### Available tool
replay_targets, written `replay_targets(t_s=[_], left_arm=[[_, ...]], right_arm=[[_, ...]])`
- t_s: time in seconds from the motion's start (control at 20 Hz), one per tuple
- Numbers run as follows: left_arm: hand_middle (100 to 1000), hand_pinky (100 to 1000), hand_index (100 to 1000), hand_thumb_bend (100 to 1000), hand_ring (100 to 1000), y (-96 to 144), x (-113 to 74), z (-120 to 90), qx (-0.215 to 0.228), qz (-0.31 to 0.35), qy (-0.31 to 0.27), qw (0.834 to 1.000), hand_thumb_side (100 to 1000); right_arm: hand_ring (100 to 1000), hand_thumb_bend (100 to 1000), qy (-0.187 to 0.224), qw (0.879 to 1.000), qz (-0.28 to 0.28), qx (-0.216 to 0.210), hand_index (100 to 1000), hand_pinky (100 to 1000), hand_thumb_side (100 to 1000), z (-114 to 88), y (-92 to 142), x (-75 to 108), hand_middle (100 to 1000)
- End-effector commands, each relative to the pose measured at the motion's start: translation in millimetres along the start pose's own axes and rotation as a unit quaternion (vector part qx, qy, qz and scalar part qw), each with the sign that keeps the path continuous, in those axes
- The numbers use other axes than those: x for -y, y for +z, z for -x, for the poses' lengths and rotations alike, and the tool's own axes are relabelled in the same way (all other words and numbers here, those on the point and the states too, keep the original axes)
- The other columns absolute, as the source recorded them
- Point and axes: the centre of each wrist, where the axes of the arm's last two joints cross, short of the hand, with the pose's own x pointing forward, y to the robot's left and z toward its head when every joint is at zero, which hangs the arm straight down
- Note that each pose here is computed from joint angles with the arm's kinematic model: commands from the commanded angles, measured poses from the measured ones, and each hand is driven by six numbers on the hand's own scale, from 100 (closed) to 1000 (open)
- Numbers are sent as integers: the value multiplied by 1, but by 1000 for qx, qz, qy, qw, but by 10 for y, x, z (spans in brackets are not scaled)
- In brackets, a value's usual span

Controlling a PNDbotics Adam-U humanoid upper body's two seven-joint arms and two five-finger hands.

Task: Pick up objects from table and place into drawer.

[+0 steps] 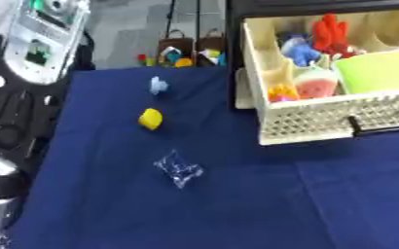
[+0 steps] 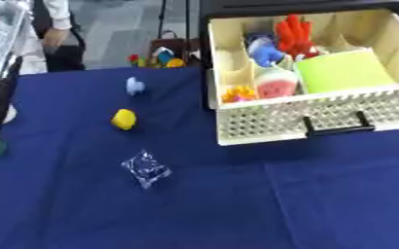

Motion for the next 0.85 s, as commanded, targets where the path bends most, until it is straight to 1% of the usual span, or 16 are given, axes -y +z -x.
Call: replay_targets(t_s=[0.05,0.4,0.65,0.85], left_arm=[[687,488,744,443,664,2,-336,-106,47,-44,-6,998,943],[689,496,758,451,671,370,-438,-238,89,-84,46,991,958],[704,511,768,462,688,585,-508,-369,114,-151,105,976,961],[735,542,817,456,724,739,-530,-354,114,-195,120,967,969]], right_arm=[[798,100,17,1000,-2,24,840,783,1000,-33,-107,73,766],[799,100,28,999,6,25,839,783,1000,-22,-73,113,767],[805,100,35,999,15,27,840,786,1000,-14,-37,129,770],[813,100,40,999,14,32,842,797,1000,-10,-3,123,775]])
